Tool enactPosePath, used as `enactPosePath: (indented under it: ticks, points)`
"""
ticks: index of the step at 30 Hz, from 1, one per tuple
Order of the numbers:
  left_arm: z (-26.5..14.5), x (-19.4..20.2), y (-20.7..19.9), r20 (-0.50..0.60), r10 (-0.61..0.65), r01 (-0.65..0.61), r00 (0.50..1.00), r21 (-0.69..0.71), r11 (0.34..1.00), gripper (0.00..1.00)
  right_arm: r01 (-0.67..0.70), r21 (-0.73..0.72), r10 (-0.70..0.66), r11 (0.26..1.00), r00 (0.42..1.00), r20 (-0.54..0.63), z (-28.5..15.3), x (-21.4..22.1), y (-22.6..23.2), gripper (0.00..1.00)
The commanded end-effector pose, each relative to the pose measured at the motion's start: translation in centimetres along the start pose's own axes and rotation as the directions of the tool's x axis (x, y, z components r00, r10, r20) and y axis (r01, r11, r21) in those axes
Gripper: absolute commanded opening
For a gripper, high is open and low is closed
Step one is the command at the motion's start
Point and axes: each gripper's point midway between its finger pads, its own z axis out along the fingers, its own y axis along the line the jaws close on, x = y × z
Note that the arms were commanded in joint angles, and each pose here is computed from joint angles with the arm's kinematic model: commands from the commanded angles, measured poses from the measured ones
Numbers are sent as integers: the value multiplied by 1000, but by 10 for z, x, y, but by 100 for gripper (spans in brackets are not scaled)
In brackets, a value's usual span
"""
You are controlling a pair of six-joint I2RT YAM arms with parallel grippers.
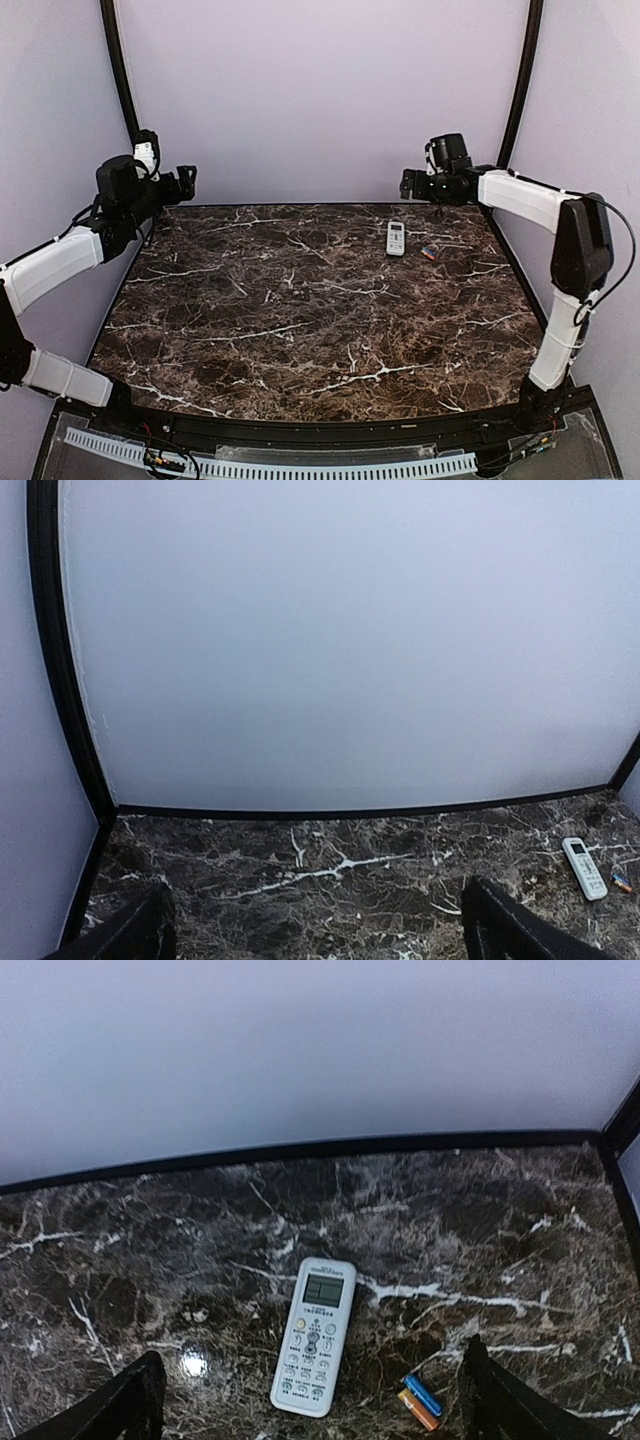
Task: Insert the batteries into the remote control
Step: Pick up the remote control from the center of the board.
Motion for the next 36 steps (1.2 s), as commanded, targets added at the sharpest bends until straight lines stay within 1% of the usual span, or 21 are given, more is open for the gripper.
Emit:
enactPosePath:
  ticks: [1,3,8,13,16,19,21,25,27,29,31,33,34,35,36]
  points:
    - [-12,41,-20,-139,-34,47,990,95,994,99,37,185,25,982,947,-321,52,81,-17,99]
    - [-14,47,-27,-140,-7,24,990,119,993,99,48,184,26,982,925,-380,73,97,-10,99]
    - [-12,53,-36,-163,55,-30,985,148,989,99,106,148,-35,983,907,-421,108,115,20,99]
    - [-14,55,-45,-173,51,-18,984,186,982,99,149,216,-29,965,880,-474,126,140,7,99]
    - [-17,50,-50,-154,44,-10,987,213,977,98,170,231,-32,958,865,-501,131,157,0,97]
    - [-18,49,-50,-144,42,-10,989,216,976,97,179,229,-34,957,852,-523,134,170,-3,93]
    - [-18,49,-50,-145,43,-10,988,215,977,97,181,219,-39,959,846,-532,134,176,-3,84]
    - [-18,49,-52,-141,47,-14,989,229,973,97,169,171,-51,971,842,-538,133,177,4,58]
    - [-18,50,-54,-132,60,-27,989,239,971,96,157,129,-64,979,841,-537,131,174,12,47]
    - [-18,52,-54,-117,92,-61,989,247,967,93,144,66,-87,987,841,-534,124,169,23,39]
    - [-19,56,-56,-105,137,-106,985,257,961,92,138,8,-112,990,838,-534,118,166,32,36]
    - [-23,58,-67,-74,223,-192,972,299,935,90,131,-89,-159,987,832,-531,105,160,47,32]
    - [-27,61,-76,-38,304,-275,952,337,901,88,119,-150,-181,982,829,-529,97,157,57,30]
    - [-34,62,-92,-4,347,-320,938,382,867,87,116,-219,-216,969,830,-515,84,149,68,29]
    - [-42,71,-105,56,446,-424,894,433,796,87,111,-276,-244,955,825,-510,72,147,77,28]
